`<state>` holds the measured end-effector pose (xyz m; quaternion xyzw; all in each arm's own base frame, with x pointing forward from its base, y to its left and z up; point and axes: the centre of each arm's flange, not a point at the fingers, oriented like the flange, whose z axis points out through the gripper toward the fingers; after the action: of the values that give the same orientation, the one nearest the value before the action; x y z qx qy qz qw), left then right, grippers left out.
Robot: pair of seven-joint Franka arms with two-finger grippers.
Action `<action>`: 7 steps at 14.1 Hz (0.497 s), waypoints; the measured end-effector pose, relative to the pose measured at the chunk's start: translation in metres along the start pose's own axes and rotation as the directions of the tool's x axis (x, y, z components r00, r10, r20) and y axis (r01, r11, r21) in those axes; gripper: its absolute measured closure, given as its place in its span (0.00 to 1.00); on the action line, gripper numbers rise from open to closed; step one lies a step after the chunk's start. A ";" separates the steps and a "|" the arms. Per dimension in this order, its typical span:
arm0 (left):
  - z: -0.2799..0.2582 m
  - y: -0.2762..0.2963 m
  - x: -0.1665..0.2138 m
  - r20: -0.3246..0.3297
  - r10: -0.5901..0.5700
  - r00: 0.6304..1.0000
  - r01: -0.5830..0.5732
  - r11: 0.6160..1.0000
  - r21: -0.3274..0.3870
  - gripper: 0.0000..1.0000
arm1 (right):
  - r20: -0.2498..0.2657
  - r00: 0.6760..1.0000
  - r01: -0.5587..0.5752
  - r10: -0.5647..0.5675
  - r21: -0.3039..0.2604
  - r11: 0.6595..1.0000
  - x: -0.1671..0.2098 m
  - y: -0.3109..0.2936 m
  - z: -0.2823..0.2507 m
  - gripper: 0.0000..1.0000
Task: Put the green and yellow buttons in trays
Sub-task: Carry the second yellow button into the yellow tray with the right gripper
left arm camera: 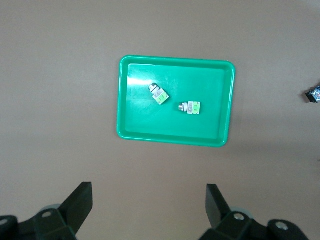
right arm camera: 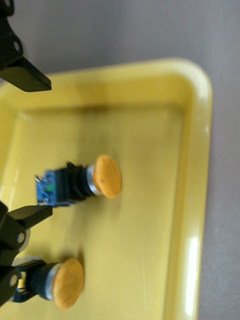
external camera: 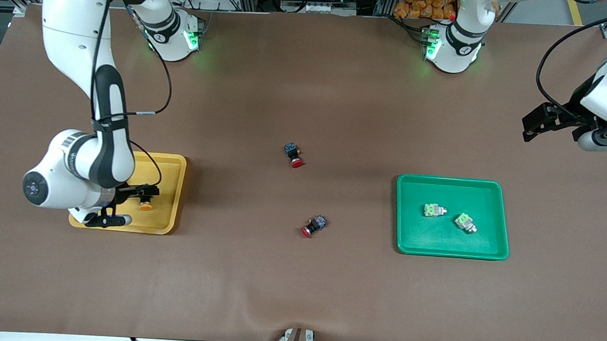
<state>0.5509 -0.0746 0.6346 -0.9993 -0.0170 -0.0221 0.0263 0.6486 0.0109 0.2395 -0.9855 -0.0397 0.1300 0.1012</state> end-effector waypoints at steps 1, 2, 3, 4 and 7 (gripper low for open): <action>-0.001 0.000 -0.002 0.004 0.000 1.000 0.000 1.000 0.001 0.00 | 0.000 1.000 0.009 -0.009 0.011 1.000 0.001 -0.004 -0.012 0.00; -0.002 -0.001 -0.003 0.006 0.000 1.000 0.000 1.000 0.002 0.00 | -0.006 1.000 0.016 -0.015 0.017 1.000 0.002 -0.006 -0.022 0.00; -0.003 -0.002 -0.003 0.006 -0.003 1.000 0.003 1.000 0.002 0.00 | -0.013 1.000 0.020 -0.020 0.019 1.000 0.003 -0.008 -0.028 0.00; -0.003 -0.005 -0.003 0.007 -0.008 1.000 0.008 1.000 0.002 0.00 | -0.014 1.000 0.025 -0.024 0.021 0.999 0.003 -0.010 -0.032 0.00; -0.002 -0.011 -0.003 0.016 -0.020 1.000 0.020 1.000 0.004 0.00 | -0.005 0.999 0.032 -0.031 0.030 0.999 0.004 -0.012 -0.041 0.00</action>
<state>0.5471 -0.0635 0.6368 -0.9991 -0.0270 -0.0143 0.0281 0.6624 0.0158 0.2796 -0.9835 -0.0531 0.1268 0.1180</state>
